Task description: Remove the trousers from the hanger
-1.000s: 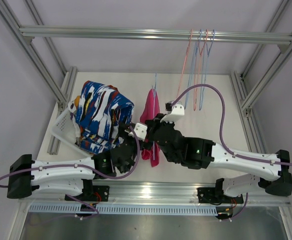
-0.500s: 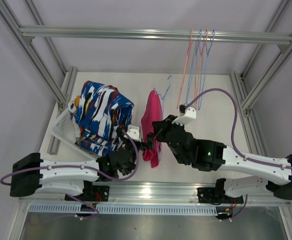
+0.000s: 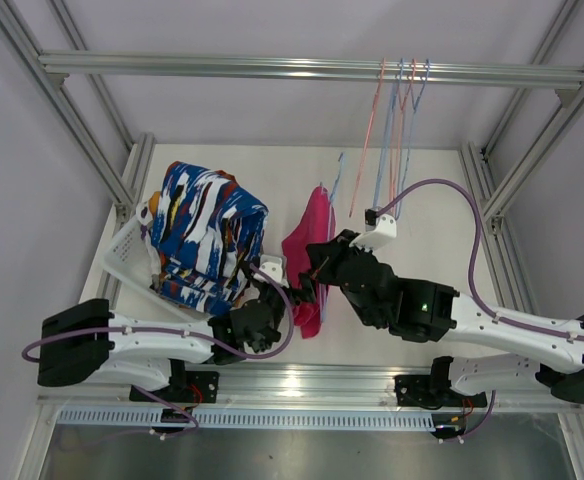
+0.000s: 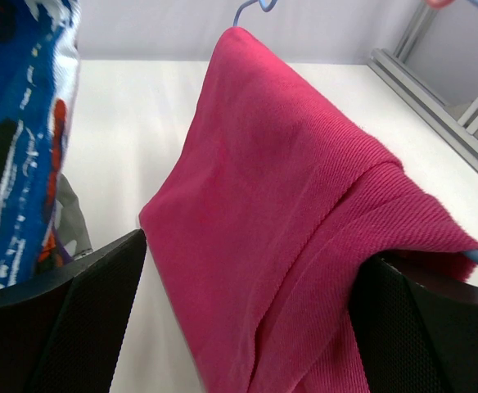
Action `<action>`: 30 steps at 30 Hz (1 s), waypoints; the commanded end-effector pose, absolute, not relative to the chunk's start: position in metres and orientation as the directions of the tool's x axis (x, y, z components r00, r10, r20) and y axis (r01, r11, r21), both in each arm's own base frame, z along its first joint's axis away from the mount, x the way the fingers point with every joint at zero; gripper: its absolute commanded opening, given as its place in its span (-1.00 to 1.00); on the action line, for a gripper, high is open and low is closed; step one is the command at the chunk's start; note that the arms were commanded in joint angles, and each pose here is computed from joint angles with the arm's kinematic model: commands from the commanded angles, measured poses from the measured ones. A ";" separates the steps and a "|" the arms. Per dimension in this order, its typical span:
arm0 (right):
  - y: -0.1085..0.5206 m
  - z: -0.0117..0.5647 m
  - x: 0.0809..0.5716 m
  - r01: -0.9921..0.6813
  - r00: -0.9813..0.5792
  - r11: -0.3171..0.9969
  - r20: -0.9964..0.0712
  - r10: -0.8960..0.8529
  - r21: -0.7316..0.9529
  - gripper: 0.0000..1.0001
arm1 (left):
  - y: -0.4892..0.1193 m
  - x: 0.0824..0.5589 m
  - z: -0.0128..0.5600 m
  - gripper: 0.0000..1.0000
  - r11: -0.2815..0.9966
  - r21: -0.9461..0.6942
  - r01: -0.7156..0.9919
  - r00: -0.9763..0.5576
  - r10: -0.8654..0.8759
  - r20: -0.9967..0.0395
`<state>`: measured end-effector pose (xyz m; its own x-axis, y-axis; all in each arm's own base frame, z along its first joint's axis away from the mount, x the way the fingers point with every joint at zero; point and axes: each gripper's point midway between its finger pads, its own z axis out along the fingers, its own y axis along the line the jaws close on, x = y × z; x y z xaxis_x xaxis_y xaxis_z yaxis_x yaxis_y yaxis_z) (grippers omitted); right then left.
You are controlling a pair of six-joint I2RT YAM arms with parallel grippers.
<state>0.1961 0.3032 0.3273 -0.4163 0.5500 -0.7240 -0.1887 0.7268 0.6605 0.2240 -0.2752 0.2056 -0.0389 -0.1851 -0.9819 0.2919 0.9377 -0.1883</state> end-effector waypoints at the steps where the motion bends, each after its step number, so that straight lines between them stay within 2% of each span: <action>1: 0.296 0.374 0.196 -0.199 -0.382 0.591 -0.617 0.688 0.782 -1.00 | -0.281 0.226 0.212 0.99 0.920 -0.276 0.277 -0.038 -0.277 -0.960; 14: 0.300 0.366 0.196 -0.205 -0.426 0.564 -0.591 0.685 0.800 -1.00 | -0.311 0.223 0.225 0.99 0.914 -0.228 0.337 0.021 -0.249 -0.968; 16: 0.302 0.363 0.194 -0.209 -0.438 0.562 -0.590 0.678 0.801 -1.00 | -0.314 0.224 0.224 0.92 0.919 -0.200 0.339 0.039 -0.226 -0.973; 17: 0.302 0.363 0.193 -0.209 -0.442 0.561 -0.589 0.677 0.801 -1.00 | -0.315 0.225 0.225 0.85 0.917 -0.207 0.341 0.046 -0.236 -0.971; 18: 0.303 0.361 0.193 -0.209 -0.447 0.560 -0.588 0.675 0.802 -1.00 | -0.316 0.225 0.224 0.66 0.918 -0.201 0.341 0.049 -0.231 -0.972; 21: 0.299 0.361 0.191 -0.208 -0.450 0.555 -0.583 0.677 0.805 -1.00 | -0.318 0.225 0.228 0.31 0.914 -0.217 0.343 0.057 -0.251 -0.966; 23: 0.295 0.361 0.190 -0.208 -0.450 0.551 -0.579 0.680 0.809 -1.00 | -0.317 0.226 0.228 0.12 0.921 -0.186 0.343 0.071 -0.223 -0.972; 24: 0.294 0.361 0.189 -0.208 -0.450 0.548 -0.577 0.682 0.810 -1.00 | -0.317 0.226 0.231 -0.14 0.919 -0.194 0.344 0.077 -0.233 -0.969; 26: 0.289 0.361 0.188 -0.208 -0.450 0.544 -0.573 0.685 0.813 -1.00 | -0.315 0.226 0.233 -0.42 0.920 -0.193 0.340 0.086 -0.235 -0.968; 27: 0.288 0.360 0.187 -0.205 -0.451 0.542 -0.570 0.687 0.815 -1.00 | -0.313 0.226 0.234 -0.53 0.923 -0.190 0.336 0.092 -0.233 -0.968; 30: 0.281 0.356 0.186 -0.196 -0.448 0.540 -0.565 0.693 0.819 -1.00 | -0.311 0.227 0.244 -0.56 0.921 -0.200 0.333 0.115 -0.250 -0.961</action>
<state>0.1871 0.2909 0.3201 -0.4819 0.5878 -0.6497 -0.1875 0.6552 0.7318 0.2225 -0.3135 0.2089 0.0626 -0.1327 -0.9892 0.3535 0.9298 -0.1024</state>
